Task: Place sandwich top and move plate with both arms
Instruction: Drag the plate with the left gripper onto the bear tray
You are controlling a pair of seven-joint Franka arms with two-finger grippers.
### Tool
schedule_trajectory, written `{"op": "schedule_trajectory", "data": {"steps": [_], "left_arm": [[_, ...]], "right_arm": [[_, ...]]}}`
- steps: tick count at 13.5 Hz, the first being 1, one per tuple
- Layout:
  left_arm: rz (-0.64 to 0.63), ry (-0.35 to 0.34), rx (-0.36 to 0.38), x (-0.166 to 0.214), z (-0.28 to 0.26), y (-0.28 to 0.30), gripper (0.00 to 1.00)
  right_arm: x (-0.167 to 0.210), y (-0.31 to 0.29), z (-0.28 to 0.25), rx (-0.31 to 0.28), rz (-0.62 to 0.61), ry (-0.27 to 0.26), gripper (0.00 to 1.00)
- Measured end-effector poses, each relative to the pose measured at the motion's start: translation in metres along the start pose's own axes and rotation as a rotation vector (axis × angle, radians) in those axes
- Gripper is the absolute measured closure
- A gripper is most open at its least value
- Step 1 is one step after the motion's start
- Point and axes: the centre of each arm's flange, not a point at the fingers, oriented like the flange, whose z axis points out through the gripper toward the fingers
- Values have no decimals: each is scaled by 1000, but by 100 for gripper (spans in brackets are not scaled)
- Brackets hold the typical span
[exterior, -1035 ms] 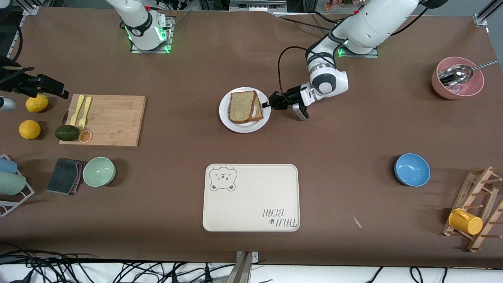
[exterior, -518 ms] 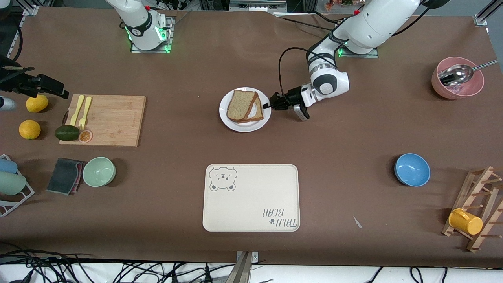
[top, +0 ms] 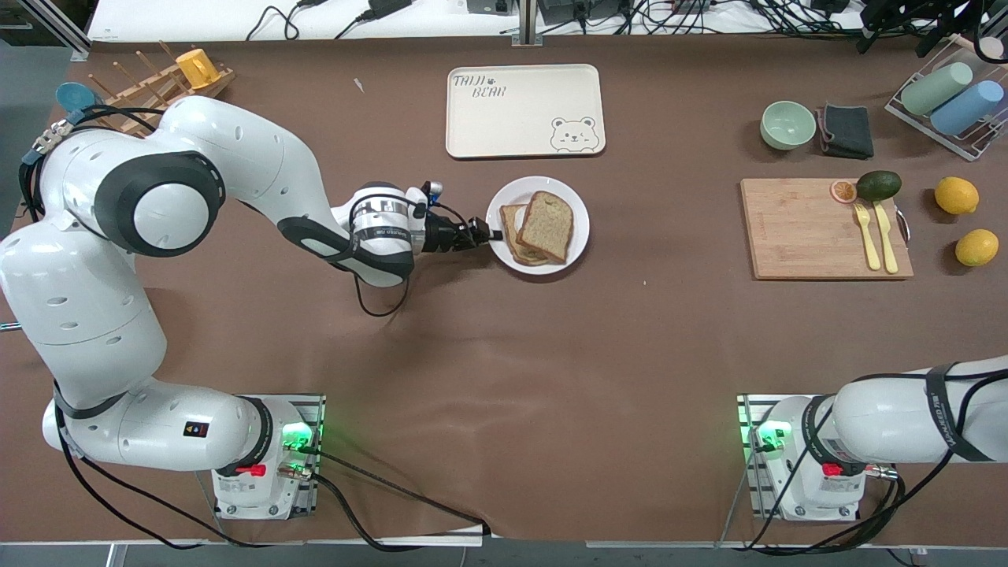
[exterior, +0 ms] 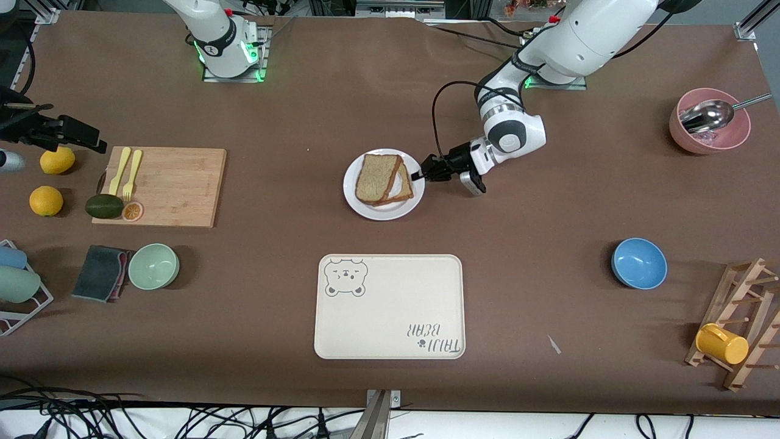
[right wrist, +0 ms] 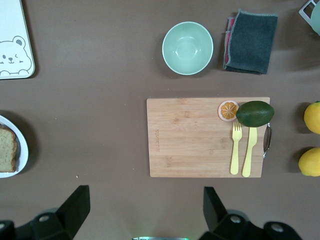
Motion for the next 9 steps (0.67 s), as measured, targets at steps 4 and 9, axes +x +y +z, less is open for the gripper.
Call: {"op": "schedule_trajectory", "data": {"steps": [4, 9], "left_arm": [[-65, -13, 15, 25, -1, 10, 95], [-104, -7, 9, 83, -16, 25, 95]], "right_arm": [[0, 0, 0, 0, 0, 0, 0], [0, 0, 0, 0, 0, 0, 0]]}}
